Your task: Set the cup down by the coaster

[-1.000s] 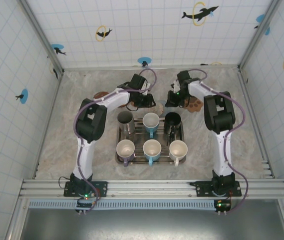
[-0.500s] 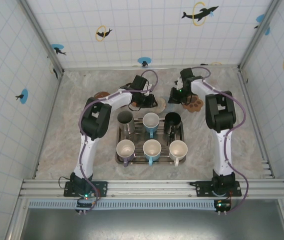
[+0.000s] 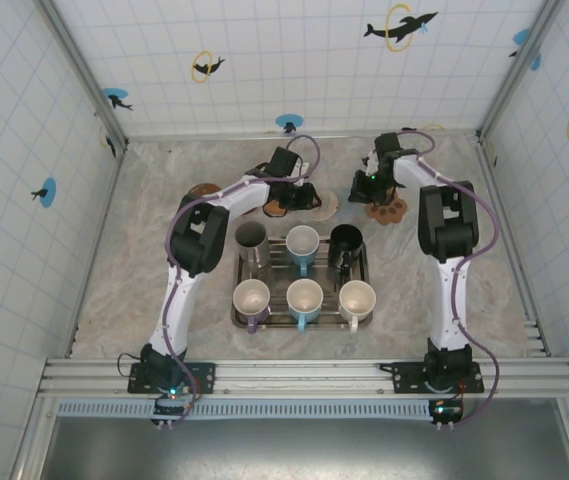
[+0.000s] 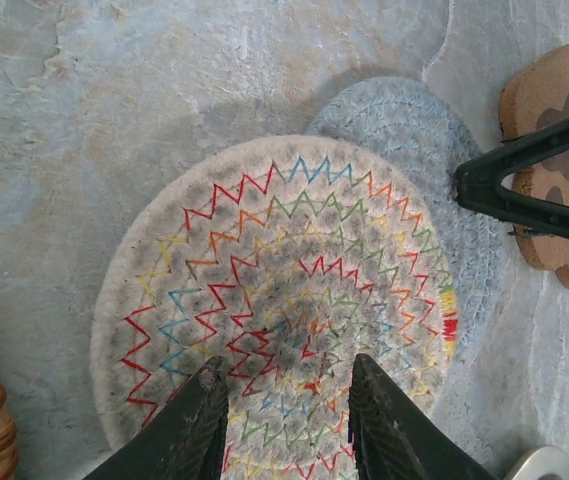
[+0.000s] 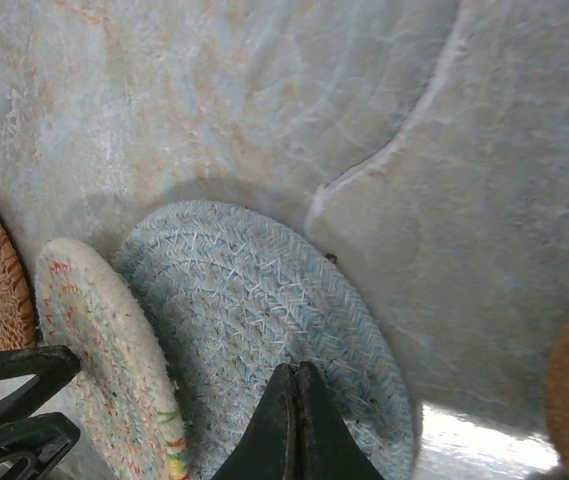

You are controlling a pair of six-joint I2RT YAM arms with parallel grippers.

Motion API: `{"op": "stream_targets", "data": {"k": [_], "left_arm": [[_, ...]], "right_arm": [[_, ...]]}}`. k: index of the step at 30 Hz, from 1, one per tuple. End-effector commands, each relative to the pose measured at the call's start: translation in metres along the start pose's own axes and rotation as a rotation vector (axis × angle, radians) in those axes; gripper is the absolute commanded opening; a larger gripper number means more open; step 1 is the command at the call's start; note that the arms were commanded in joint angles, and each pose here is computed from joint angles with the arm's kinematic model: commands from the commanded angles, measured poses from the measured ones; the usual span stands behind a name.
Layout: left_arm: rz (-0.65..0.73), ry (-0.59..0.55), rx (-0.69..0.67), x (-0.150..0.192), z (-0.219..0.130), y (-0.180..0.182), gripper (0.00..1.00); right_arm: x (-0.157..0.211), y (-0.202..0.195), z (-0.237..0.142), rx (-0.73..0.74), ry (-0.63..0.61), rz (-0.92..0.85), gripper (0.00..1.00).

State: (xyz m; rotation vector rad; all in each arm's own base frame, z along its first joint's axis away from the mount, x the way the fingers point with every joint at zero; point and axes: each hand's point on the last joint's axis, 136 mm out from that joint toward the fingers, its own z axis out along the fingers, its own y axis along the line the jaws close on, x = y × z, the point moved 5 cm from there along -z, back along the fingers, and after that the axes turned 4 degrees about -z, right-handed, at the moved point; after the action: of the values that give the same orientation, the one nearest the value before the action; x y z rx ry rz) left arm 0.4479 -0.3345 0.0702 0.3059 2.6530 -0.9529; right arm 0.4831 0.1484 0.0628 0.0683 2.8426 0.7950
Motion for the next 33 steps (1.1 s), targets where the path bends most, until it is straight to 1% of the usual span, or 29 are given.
{"op": "stream_targets", "data": {"k": [1,17,33], "left_arm": [[-0.034,0.034,-0.060,0.009,0.013,0.019,0.36],[-0.048,-0.015,-0.076,-0.008,0.006,0.029,0.36],[-0.035,-0.017,-0.100,-0.013,0.005,0.034,0.37]], "right_arm": [[0.002,-0.018,0.007,0.059,0.028,0.023,0.00],[-0.007,-0.033,-0.006,0.074,-0.002,0.047,0.00],[-0.009,-0.040,-0.010,0.079,-0.004,0.058,0.00]]}}
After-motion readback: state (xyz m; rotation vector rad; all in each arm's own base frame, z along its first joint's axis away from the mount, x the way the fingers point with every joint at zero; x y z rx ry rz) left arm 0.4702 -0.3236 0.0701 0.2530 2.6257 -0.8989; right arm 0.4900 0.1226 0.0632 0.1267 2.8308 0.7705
